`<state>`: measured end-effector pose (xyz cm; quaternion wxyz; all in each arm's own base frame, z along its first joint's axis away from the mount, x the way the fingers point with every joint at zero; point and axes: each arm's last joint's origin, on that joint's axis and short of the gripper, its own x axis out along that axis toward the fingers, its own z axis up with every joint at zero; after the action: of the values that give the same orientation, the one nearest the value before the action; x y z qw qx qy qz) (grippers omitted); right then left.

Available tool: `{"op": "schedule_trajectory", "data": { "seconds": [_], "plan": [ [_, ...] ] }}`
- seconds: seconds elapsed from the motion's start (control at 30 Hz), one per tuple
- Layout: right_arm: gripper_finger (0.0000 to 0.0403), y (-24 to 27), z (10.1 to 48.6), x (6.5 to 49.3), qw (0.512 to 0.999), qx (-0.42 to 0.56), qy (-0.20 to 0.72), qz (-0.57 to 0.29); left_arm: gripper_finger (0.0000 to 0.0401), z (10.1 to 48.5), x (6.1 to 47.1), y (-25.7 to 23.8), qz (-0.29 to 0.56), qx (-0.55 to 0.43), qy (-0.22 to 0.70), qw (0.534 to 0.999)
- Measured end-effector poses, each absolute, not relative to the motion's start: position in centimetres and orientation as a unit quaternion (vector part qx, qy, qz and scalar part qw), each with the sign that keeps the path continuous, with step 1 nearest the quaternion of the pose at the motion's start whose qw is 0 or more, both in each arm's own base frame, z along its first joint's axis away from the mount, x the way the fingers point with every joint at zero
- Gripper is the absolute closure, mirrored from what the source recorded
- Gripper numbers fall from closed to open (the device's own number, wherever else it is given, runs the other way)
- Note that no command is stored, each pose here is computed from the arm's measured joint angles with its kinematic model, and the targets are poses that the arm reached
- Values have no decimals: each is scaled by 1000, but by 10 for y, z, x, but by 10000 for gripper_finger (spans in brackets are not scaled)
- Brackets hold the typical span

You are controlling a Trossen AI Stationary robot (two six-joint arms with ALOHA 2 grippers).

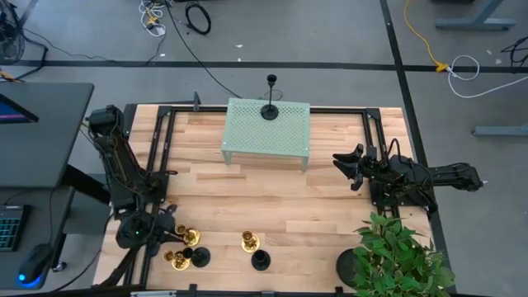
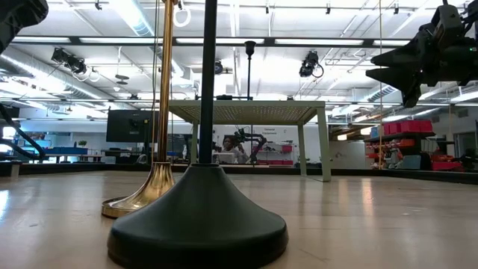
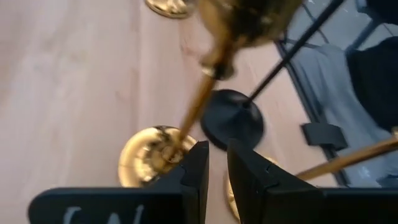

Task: Pick & Place candle stick holders
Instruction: Put the top left gold candle holder on the shelf

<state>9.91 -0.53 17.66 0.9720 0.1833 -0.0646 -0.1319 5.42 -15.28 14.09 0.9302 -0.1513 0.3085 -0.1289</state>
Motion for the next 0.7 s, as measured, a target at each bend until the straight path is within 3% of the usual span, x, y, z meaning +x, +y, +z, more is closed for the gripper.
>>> {"op": "schedule_trajectory", "data": {
  "seconds": [0.47, 0.7],
  "plan": [
    [266, -5, 177, 99, 972, 183, -65, -132, 341, 140, 64, -147, -87, -146, 294, 941],
    [266, -5, 177, 99, 972, 183, -65, -132, 339, 146, 69, -151, -105, -134, 268, 948]
  ]
}}
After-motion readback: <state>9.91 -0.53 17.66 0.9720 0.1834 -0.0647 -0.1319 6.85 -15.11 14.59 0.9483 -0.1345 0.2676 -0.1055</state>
